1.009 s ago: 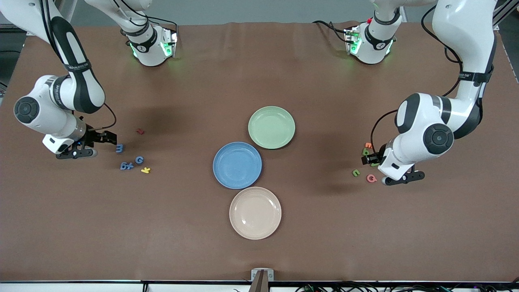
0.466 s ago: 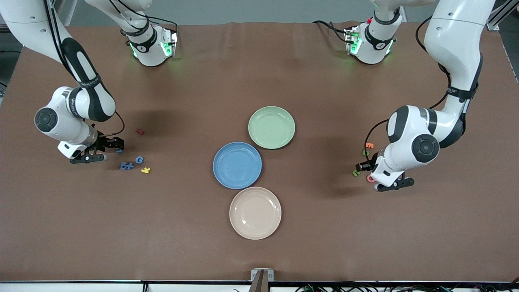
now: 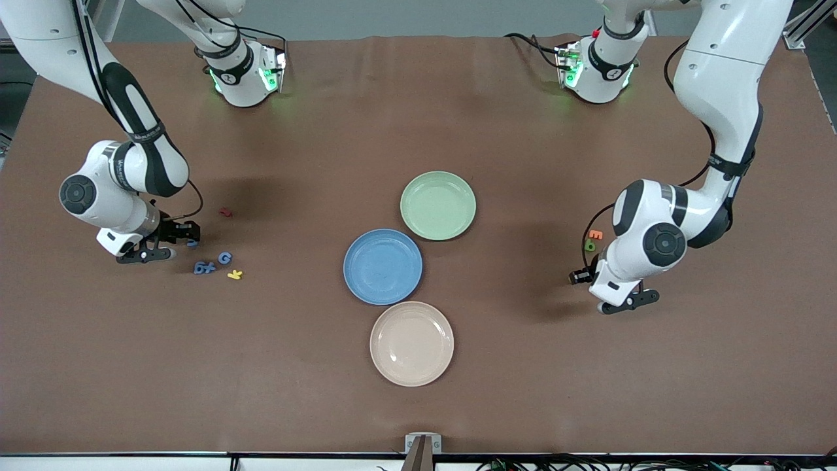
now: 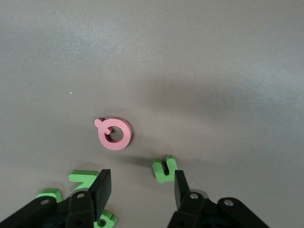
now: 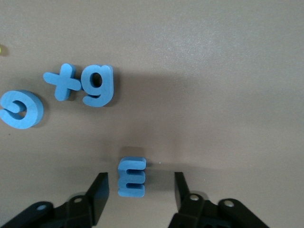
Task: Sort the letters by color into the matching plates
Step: 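Grasp the blue E with the right gripper, green u with the left gripper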
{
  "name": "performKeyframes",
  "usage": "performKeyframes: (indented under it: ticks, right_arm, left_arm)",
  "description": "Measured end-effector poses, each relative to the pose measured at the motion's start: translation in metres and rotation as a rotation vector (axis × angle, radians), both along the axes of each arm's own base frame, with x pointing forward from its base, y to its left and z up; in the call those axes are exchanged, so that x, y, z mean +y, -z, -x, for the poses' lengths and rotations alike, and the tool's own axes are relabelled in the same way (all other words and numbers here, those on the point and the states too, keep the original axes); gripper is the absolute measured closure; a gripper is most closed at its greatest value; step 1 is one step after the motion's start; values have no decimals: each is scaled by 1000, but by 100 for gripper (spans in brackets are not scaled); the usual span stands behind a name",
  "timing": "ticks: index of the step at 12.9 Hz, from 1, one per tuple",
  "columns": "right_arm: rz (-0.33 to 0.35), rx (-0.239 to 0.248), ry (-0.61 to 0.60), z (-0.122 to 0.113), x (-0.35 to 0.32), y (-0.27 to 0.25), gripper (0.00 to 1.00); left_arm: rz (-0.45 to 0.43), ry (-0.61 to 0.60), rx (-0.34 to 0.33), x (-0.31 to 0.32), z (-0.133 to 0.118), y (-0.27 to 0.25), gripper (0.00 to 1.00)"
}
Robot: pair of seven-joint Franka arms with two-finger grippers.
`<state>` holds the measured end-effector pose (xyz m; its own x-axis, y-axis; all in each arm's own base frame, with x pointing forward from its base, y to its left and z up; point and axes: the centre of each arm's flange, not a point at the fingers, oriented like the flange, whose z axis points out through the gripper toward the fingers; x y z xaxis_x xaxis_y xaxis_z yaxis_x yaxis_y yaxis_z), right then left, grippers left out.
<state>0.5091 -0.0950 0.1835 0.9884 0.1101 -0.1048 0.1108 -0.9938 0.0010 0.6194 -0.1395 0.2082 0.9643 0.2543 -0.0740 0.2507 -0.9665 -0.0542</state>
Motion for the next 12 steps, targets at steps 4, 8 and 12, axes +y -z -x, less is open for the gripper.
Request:
performKeyframes:
  ticks: [4, 8, 12]
  right_arm:
    - [0, -4, -3, 0, 1, 2, 44]
    - [-2, -3, -7, 0, 4, 7, 48]
    - [-2, -3, -10, 0, 5, 7, 57]
  left_arm:
    - [-6, -15, -10, -14, 3, 11, 39]
    - [-1, -30, -8, -6, 2, 27, 41]
    - [1, -33, -11, -6, 1, 27, 48]
